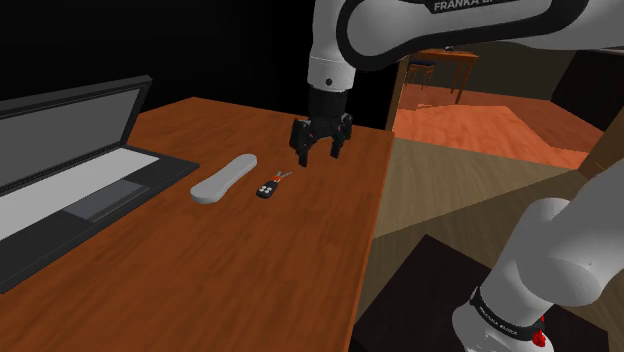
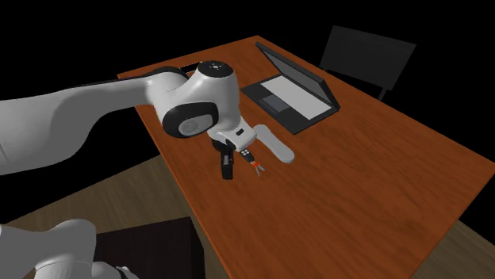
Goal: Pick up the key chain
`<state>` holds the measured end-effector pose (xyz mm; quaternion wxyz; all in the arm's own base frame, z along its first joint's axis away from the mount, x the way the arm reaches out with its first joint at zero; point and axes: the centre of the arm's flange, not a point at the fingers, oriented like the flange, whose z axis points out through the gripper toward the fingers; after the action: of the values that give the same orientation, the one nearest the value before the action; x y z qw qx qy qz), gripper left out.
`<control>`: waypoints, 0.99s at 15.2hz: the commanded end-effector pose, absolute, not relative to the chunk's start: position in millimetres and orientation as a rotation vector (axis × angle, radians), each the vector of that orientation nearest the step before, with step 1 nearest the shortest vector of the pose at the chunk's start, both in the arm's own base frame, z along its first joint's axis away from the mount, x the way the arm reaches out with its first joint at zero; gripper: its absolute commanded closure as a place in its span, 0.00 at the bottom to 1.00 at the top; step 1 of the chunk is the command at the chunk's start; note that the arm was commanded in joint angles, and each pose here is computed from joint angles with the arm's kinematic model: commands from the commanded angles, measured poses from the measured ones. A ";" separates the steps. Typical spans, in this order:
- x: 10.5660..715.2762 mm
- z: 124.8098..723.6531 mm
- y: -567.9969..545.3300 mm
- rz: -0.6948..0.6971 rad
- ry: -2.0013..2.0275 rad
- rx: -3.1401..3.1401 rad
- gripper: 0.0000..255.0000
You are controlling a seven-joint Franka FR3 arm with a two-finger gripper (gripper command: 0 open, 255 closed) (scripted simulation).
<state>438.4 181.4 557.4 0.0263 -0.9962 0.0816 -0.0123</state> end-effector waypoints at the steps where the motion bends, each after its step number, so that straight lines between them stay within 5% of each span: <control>1: 453.4 551.0 205.5 -0.038 0.255 -3.087 0.00; 15: 507.6 496.5 282.1 -0.036 0.260 -3.121 0.00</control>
<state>507.7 282.3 501.4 0.0049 -0.9965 0.0831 -0.0113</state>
